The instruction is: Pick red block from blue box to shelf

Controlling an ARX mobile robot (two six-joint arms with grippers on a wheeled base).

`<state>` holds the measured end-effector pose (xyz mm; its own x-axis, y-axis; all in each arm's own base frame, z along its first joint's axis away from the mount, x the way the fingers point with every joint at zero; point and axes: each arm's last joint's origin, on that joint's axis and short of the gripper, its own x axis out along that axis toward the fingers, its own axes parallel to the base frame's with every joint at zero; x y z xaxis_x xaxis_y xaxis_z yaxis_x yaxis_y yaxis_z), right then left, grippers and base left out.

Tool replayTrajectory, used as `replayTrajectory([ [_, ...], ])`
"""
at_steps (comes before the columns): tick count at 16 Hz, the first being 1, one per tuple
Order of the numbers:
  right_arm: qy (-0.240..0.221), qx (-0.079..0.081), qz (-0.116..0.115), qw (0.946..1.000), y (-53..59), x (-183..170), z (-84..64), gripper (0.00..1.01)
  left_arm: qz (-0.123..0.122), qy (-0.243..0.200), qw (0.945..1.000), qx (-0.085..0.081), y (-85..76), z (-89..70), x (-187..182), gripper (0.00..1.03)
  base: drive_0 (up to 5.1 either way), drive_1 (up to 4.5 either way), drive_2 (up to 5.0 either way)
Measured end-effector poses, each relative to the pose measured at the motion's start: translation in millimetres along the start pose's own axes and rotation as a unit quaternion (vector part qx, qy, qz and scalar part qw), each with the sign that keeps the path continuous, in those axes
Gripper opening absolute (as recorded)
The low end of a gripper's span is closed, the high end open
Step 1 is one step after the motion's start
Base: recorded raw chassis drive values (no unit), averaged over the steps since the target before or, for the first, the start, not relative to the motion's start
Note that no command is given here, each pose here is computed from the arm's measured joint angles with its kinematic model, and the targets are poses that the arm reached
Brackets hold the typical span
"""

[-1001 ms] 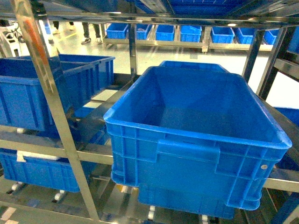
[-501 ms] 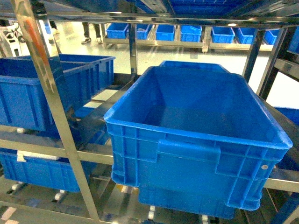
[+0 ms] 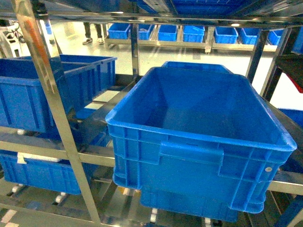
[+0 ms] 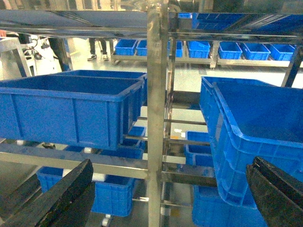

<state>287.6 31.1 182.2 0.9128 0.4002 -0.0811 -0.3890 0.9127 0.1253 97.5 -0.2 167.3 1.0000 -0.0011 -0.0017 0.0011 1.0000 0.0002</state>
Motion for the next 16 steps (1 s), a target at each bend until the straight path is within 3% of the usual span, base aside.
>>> replayTrajectory([
  [3, -0.007, -0.036, 0.000, 0.9993, -2.9, 21.7, -4.9, 0.28, 0.000, 0.000, 1.0000, 0.000, 0.0, 0.0, 0.0, 0.98, 0.0, 0.00, 0.0],
  [6, 0.010, -0.049, -0.008, 0.9987, -11.5, 42.9, -18.2, 0.28, 0.000, 0.000, 1.0000, 0.000, 0.0, 0.0, 0.0, 0.98, 0.0, 0.00, 0.0],
  [7, 0.002, -0.061, -0.012, 0.9981, -11.7, 49.8, -18.6, 0.28, 0.000, 0.000, 1.0000, 0.000, 0.0, 0.0, 0.0, 0.98, 0.0, 0.00, 0.0],
  [12, 0.007, -0.070, -0.014, 0.9974, -13.9, 58.9, -25.7, 0.28, 0.000, 0.000, 1.0000, 0.000, 0.0, 0.0, 0.0, 0.98, 0.0, 0.00, 0.0],
  [16, 0.022, -0.066, -0.015, 0.9975, -16.9, 65.2, -31.8, 0.28, 0.000, 0.000, 1.0000, 0.000, 0.0, 0.0, 0.0, 0.98, 0.0, 0.00, 0.0],
])
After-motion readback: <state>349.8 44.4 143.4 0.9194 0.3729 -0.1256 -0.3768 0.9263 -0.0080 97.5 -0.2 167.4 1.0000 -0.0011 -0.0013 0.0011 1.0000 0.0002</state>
